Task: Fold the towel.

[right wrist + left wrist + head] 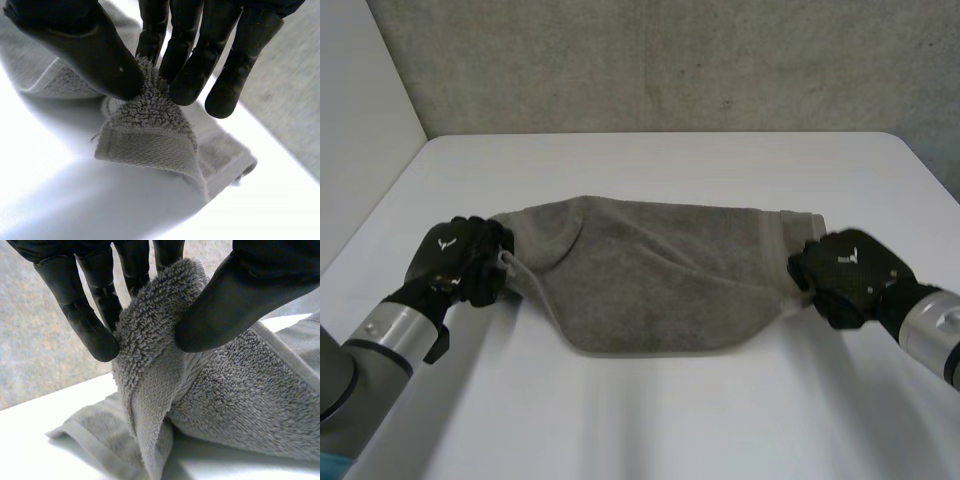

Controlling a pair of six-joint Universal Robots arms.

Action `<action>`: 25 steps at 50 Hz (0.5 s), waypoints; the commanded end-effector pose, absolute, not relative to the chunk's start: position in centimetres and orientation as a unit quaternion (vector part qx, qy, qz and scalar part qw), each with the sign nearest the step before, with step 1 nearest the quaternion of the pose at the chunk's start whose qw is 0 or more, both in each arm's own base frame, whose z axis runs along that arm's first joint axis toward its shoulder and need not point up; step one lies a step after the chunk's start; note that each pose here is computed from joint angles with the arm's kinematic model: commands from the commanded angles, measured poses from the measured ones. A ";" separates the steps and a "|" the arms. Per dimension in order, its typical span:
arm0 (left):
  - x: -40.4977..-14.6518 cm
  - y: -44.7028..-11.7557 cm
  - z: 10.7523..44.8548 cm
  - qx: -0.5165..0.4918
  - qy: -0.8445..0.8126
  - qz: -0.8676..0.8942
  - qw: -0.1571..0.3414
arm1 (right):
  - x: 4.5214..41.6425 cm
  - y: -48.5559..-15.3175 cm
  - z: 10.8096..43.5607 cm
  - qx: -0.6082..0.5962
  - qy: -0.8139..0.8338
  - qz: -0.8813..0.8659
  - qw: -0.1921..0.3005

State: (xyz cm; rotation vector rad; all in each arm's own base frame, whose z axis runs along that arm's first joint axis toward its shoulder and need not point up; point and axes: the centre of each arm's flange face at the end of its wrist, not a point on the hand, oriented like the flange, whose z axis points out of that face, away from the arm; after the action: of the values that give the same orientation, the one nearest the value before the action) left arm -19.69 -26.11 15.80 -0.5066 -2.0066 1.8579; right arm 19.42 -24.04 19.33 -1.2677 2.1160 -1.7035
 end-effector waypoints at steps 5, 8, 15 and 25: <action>-19.0 -26.1 15.0 -0.219 -0.710 0.655 0.138 | 19.0 -24.4 17.6 -0.404 0.726 -0.550 0.086; -19.3 -25.7 14.6 -0.242 -0.708 0.652 0.124 | 19.0 -24.7 17.2 -0.384 0.734 -0.552 0.099; -20.5 -24.0 13.1 -0.294 -0.708 0.633 0.111 | 19.1 -24.7 16.8 -0.368 0.739 -0.554 0.110; -20.8 -22.7 12.8 -0.318 -0.700 0.632 0.102 | 19.0 -24.2 16.3 -0.365 0.746 -0.545 0.113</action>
State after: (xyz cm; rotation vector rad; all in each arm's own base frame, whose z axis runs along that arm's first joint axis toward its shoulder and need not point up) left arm -20.61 -23.38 12.84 -0.9082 -2.0756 1.8608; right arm 18.99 -24.51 16.57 -1.0682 2.1807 -1.6168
